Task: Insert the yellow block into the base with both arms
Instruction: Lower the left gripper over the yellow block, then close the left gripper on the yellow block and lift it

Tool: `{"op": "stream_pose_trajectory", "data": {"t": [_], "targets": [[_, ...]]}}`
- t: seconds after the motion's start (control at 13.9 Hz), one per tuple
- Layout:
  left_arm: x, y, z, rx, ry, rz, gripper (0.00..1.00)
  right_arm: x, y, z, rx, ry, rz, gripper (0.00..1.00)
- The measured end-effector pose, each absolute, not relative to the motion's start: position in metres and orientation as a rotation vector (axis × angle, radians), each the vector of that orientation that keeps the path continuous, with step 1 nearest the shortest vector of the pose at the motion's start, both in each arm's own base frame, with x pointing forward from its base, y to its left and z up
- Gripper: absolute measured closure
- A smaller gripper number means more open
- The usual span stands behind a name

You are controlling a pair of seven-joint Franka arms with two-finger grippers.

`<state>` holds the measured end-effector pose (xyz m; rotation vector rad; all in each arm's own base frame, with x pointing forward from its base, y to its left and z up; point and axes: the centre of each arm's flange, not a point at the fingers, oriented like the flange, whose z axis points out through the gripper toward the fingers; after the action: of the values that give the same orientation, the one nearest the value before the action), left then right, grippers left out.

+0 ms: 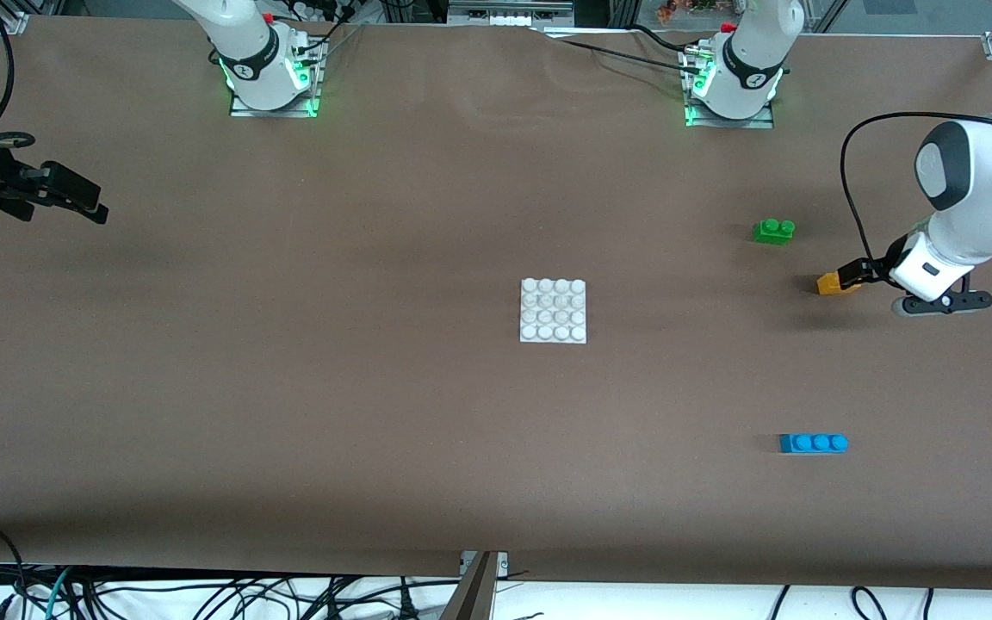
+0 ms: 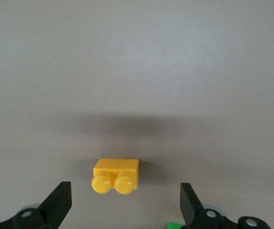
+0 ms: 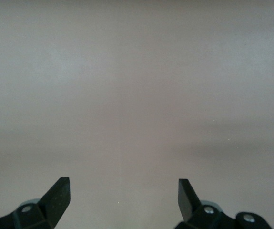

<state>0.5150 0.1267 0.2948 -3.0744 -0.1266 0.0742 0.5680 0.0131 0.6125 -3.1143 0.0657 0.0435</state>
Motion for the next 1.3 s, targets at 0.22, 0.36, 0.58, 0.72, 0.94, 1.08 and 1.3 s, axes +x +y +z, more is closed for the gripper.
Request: {"op": "stream_pose_trajectory", "data": {"t": [0.22, 0.36, 0.58, 0.72, 0.94, 1.08, 1.3], "targets": [[0.496, 0.136, 0.261, -3.078, -0.103, 0.035, 0.00, 0.569, 0.014, 0.610, -3.115, 0.065, 0.053, 0.00], [0.494, 0.138, 0.248, -3.079, -0.084, 0.044, 0.00, 0.568, 0.014, 0.609, -3.115, 0.065, 0.064, 0.00], [0.493, 0.141, 0.241, -3.064, -0.040, 0.053, 0.00, 0.567, 0.014, 0.604, -3.115, 0.065, 0.091, 0.00], [0.492, 0.143, 0.234, -3.063, -0.037, 0.032, 0.00, 0.567, 0.014, 0.601, -3.115, 0.065, 0.102, 0.00], [0.484, 0.152, 0.214, -3.066, -0.067, 0.034, 0.00, 0.567, 0.015, 0.601, -3.119, 0.005, 0.103, 0.00], [0.480, 0.155, 0.204, -3.069, -0.077, 0.053, 0.00, 0.567, 0.015, 0.601, -3.136, -0.073, 0.099, 0.00], [0.479, 0.156, 0.201, -3.070, -0.081, 0.059, 0.00, 0.567, 0.018, 0.602, -3.146, -0.123, 0.093, 0.00]]}}
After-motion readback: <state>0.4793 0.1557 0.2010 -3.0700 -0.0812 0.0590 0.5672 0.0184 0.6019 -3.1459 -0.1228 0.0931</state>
